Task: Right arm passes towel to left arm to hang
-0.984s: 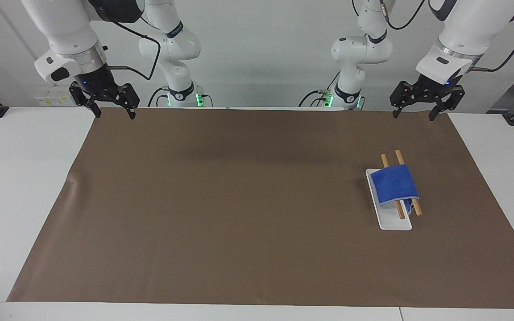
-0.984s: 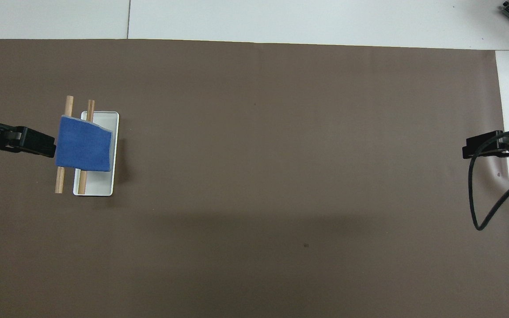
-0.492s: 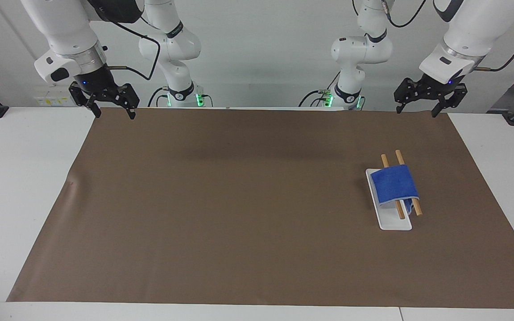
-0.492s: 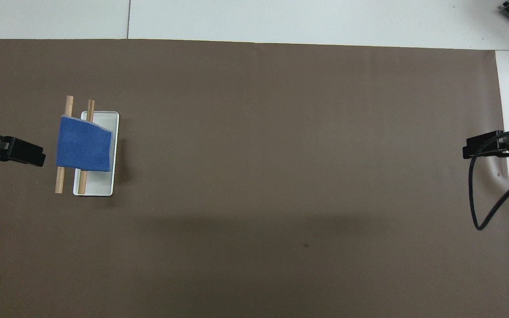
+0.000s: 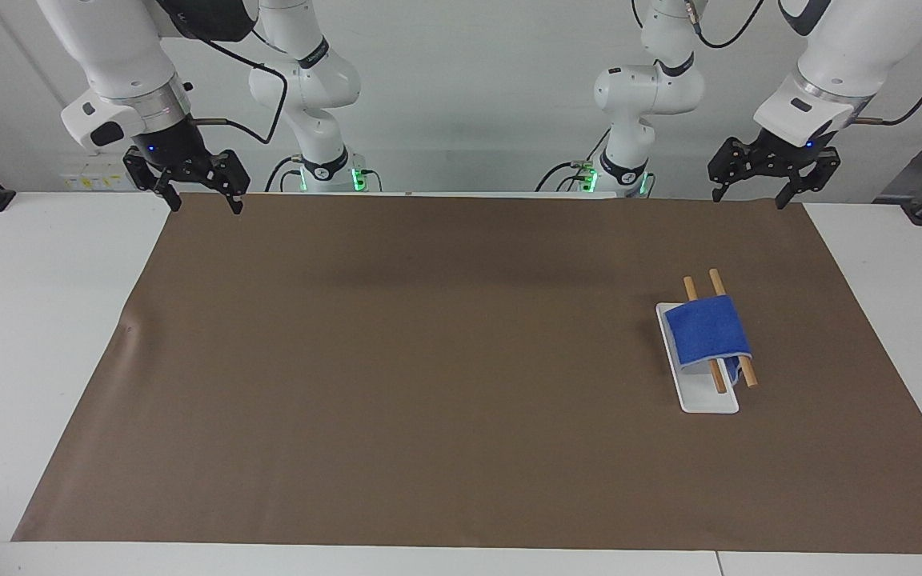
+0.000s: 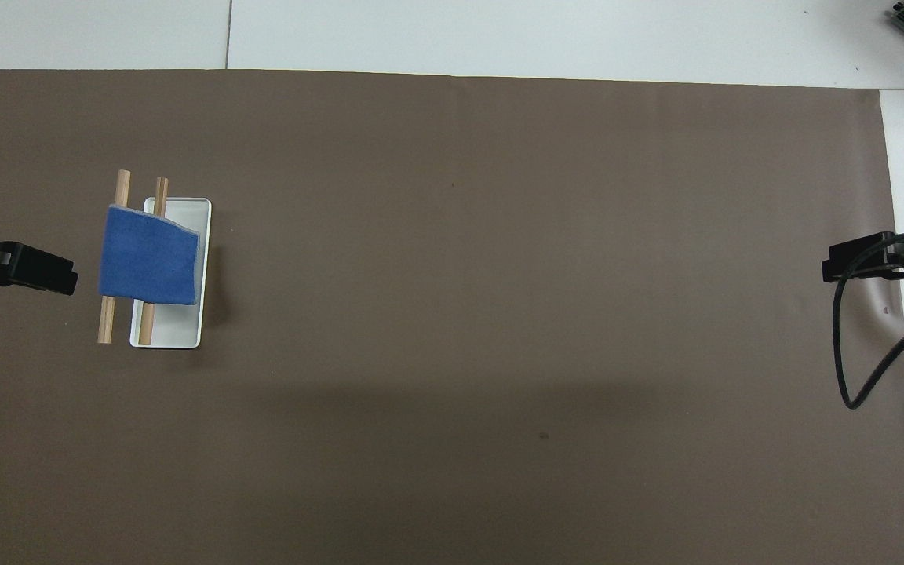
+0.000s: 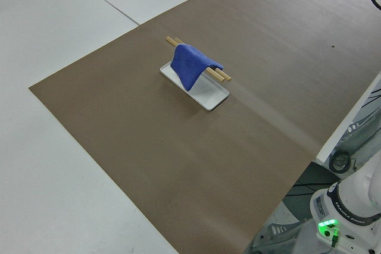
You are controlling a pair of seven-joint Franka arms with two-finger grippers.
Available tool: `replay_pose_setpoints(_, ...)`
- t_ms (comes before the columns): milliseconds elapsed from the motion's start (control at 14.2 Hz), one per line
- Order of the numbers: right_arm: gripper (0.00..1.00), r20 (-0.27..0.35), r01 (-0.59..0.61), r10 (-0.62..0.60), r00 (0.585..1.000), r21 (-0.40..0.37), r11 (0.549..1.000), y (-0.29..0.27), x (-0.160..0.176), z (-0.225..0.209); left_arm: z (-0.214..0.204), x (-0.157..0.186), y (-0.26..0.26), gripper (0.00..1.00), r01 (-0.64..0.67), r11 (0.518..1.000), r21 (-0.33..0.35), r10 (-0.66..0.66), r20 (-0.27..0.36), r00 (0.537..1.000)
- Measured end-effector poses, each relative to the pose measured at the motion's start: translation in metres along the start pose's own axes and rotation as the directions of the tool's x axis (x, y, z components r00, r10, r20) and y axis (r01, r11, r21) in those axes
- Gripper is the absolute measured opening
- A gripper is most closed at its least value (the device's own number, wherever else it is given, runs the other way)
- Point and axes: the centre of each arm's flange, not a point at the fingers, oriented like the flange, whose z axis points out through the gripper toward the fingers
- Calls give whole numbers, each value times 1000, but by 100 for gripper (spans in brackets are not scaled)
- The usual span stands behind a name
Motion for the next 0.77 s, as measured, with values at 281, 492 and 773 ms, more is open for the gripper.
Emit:
replay_pose_setpoints(281, 100, 1, 0, 0, 1000, 0, 1000, 0, 0, 0, 0, -6, 1, 100, 0, 1000, -3, 0, 29, 1000)
replay_pose_setpoints(492, 100, 2, 0, 0, 1000, 0, 1000, 0, 0, 1, 0, -7, 0, 100, 2, 1000, -3, -2, 33, 999)
replay_pose_setpoints(773, 100, 3, 0, 0, 1000, 0, 1000, 0, 0, 1, -11, -9, 0, 100, 2, 1000, -1, -2, 10, 1000)
